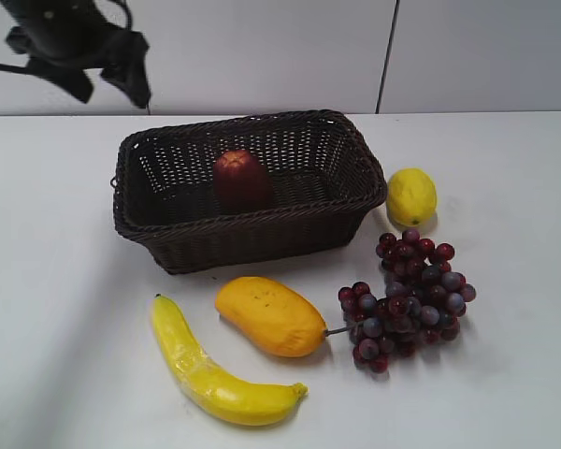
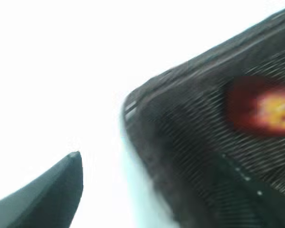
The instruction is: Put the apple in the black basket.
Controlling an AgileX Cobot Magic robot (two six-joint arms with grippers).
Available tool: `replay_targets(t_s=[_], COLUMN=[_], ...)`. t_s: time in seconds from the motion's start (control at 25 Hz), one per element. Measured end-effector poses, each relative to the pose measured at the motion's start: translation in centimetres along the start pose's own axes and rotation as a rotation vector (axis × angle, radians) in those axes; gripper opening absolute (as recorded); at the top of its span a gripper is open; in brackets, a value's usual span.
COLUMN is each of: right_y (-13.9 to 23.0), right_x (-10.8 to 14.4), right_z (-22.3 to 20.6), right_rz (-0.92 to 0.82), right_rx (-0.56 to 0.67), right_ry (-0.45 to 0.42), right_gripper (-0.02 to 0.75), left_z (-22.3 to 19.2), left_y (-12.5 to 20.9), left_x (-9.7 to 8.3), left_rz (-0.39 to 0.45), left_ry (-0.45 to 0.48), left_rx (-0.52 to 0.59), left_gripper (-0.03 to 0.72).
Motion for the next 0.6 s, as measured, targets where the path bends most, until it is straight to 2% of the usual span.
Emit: replay_targets(t_s=[0.12,0.32,0.44,0.6], right_y=[0.0,0.0,0.0,0.0], right_x=[0.0,0.0,0.0,0.0], right_z=[0.0,0.0,0.0,0.0], right_rz=[0.0,0.0,0.0,0.0], right_rx=[0.0,0.0,0.0,0.0], right_ry=[0.0,0.0,0.0,0.0], right_gripper=[0.588,0.588,0.588,0.588], left_z=[0.8,2.3,3.7,5.9], left_y=[1.4,2.9,4.5,7.3], left_x=[3.7,8.8,10.2,10.2], left_rz=[0.069,0.177,0.226,0.242], left_ry=[-0.037,-0.094,-0.113,-0.148], left_rx=[0.111,0.129,0.136,0.153], left_gripper=[0.607,0.583,0.58,0.58])
Point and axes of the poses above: a point on each arm's last joint axis where the gripper is mounted, z pointing back along that axis away from the gripper, x along the wrist's bending axis when the last joint is at zero, y = z × x, the point moved 1 cm from there along -z, pointing out along that axis toward the gripper
